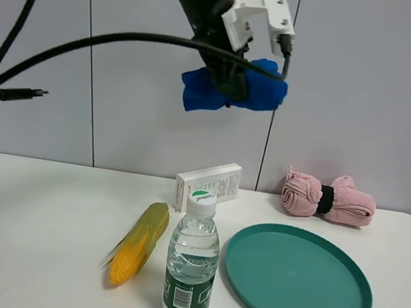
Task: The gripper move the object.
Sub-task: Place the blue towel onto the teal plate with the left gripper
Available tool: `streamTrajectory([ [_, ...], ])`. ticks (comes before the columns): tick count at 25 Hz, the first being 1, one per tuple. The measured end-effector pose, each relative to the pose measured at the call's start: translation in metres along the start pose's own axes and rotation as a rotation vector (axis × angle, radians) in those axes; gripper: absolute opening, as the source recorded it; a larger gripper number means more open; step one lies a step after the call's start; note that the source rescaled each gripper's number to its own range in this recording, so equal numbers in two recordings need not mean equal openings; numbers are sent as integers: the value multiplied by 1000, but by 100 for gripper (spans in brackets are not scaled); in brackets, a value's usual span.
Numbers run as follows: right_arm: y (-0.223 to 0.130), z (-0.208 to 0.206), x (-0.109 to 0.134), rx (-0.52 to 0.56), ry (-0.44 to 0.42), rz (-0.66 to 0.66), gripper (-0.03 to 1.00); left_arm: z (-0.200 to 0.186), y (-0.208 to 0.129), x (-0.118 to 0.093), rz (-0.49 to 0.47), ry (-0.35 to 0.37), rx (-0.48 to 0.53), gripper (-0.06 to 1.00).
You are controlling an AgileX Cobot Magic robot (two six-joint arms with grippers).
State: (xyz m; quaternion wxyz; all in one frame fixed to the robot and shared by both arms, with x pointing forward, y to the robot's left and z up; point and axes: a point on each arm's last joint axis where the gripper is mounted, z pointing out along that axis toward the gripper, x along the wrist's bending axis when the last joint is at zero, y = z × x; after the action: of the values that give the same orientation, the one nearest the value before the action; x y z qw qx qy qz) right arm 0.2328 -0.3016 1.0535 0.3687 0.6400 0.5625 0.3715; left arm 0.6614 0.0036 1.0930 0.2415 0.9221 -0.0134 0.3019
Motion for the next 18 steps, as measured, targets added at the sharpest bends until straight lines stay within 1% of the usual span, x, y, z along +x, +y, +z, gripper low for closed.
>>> streamTrajectory([
  [3,0,0,0,0,0,0,100,24,21,-29,52,-58,-8,0],
  [6,0,0,0,0,0,0,100,49,35,-58,90,-121,-8,0],
  [9,0,0,0,0,0,0,100,66,46,-80,120,-161,-13,0],
  [14,0,0,0,0,0,0,100,86,58,-109,128,-219,-37,0],
  [18,0,0,0,0,0,0,100,109,53,-125,113,-265,-30,0],
])
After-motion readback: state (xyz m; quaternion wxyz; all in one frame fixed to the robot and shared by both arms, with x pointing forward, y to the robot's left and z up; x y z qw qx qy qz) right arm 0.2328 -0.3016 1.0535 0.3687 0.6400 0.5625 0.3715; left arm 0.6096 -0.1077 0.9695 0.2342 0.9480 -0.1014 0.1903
